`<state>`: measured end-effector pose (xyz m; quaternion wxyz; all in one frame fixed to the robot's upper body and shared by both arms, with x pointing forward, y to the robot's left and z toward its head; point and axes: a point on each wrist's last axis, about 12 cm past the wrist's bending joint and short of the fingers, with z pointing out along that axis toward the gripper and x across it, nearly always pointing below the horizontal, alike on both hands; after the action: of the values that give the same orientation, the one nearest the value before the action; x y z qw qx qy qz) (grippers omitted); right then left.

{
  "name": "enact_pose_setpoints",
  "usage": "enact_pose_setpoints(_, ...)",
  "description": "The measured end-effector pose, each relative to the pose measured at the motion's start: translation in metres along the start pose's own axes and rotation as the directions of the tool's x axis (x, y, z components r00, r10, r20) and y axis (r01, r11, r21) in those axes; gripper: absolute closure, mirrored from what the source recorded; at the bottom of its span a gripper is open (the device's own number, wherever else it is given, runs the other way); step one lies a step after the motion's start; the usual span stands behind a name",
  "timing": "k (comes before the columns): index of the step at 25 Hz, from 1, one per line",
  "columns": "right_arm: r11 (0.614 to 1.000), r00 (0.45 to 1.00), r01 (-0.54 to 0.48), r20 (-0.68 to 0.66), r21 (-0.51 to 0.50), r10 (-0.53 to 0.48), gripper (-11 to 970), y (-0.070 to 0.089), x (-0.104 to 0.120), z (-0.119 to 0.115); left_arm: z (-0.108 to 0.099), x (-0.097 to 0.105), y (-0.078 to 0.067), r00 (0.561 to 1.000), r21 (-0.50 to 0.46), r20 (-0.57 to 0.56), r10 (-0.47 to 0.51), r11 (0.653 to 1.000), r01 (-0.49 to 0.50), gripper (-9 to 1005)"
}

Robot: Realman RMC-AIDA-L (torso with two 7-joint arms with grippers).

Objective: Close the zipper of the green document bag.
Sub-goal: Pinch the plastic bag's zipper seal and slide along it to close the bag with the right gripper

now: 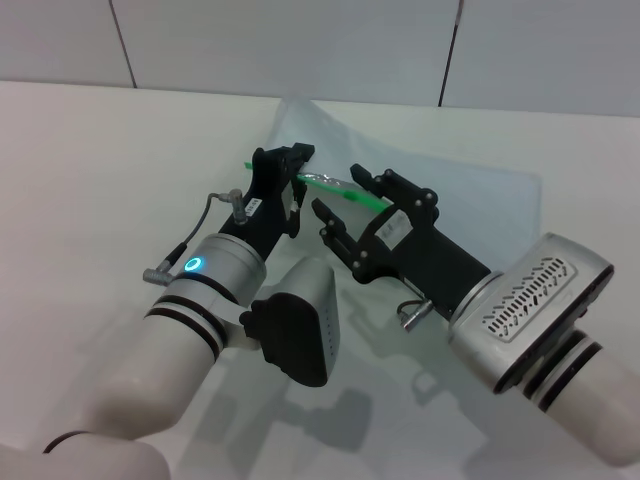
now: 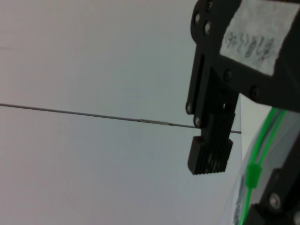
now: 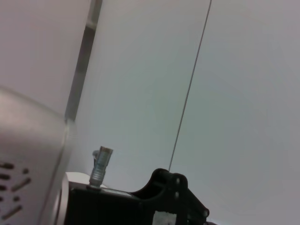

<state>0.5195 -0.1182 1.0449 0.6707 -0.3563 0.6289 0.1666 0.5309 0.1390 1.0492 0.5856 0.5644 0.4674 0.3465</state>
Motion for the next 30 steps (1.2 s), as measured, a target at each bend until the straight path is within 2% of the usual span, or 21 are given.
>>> enact_pose_setpoints(10,1.000,1.000,0.005,-0.007,0.012,-0.005,417,-0.0036,0.0018,0.0004,0.0000,-0.0039,0.0010,0.999,-0.010,0.028,0.022,1.000,-0.022,911)
enact_pose_setpoints(21,1.000,1.000,0.019,-0.008,0.021,-0.019,509,-0.0070,0.0041,-0.0007,0.0000,-0.0051,0.0011,0.999,-0.014,0.037,0.030,0.999,-0.029,905)
enact_pose_setpoints(23,0.999,1.000,0.024,-0.011,0.023,-0.024,630,-0.0079,0.0052,-0.0014,0.0000,-0.0053,0.0011,0.999,-0.015,0.039,0.031,0.999,-0.030,904)
enact_pose_setpoints(30,0.999,0.999,0.029,-0.015,0.022,-0.029,735,-0.0083,0.0067,-0.0019,0.0000,-0.0050,0.0012,0.999,-0.016,0.039,0.034,0.999,-0.033,900)
